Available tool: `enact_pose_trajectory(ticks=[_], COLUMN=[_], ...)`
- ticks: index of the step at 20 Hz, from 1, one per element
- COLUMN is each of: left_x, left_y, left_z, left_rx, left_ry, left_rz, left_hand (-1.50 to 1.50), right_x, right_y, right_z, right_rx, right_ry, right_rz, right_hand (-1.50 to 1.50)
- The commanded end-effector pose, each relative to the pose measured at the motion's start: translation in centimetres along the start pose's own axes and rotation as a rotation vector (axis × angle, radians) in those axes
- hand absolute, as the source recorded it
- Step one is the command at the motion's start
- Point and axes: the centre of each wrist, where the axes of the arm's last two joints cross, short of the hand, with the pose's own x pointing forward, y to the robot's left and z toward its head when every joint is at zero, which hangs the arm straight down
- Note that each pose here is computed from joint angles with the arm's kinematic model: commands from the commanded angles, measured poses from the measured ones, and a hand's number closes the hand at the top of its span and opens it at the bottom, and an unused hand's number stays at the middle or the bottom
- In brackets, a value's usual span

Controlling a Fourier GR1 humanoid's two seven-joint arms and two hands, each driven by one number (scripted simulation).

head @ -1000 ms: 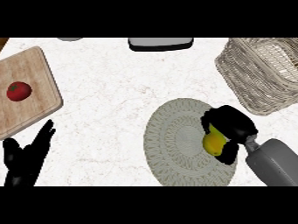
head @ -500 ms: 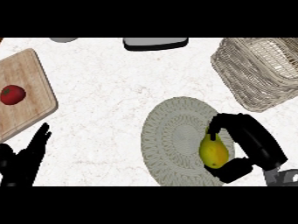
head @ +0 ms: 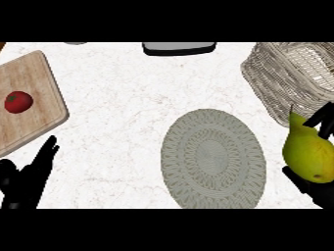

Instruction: Pick the pear from the placemat and place it in the basket

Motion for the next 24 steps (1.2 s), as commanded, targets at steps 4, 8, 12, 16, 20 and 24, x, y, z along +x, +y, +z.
enact_pose_trajectory(ticks=[4,8,12,16,20,24], left_x=[-3.1,-1.8,-2.5,-1.7,-2.2,-2.3], left_y=[-1.7,-0.7,-2.0,-1.8,-1.6,-2.9], left_z=[0.3,-1.0,-0.8,-1.4,-1.8,-0.7], left_rx=[-0.039,-0.043,-0.066,-0.074,-0.080,-0.083], left_ry=[0.159,0.140,0.134,0.149,0.137,0.130], left_rz=[-0.007,-0.005,-0.025,-0.038,-0.027,-0.026], left_hand=[0.00,0.00,0.00,0.00,0.00,0.00], right_x=[3.5,4.0,3.2,2.8,-0.1,-2.4], right_y=[-9.1,-13.7,-17.4,-18.0,-17.7,-16.2], right_z=[-1.2,-2.3,-3.9,-5.6,-7.6,-9.1], right_rx=[-0.189,-0.213,-0.237,-0.218,-0.222,-0.215], right_ry=[0.072,0.129,0.187,0.222,0.230,0.239], right_rz=[-0.019,-0.027,-0.021,0.042,0.074,0.059], right_hand=[1.50,1.50,1.50,1.50,1.50,1.50])
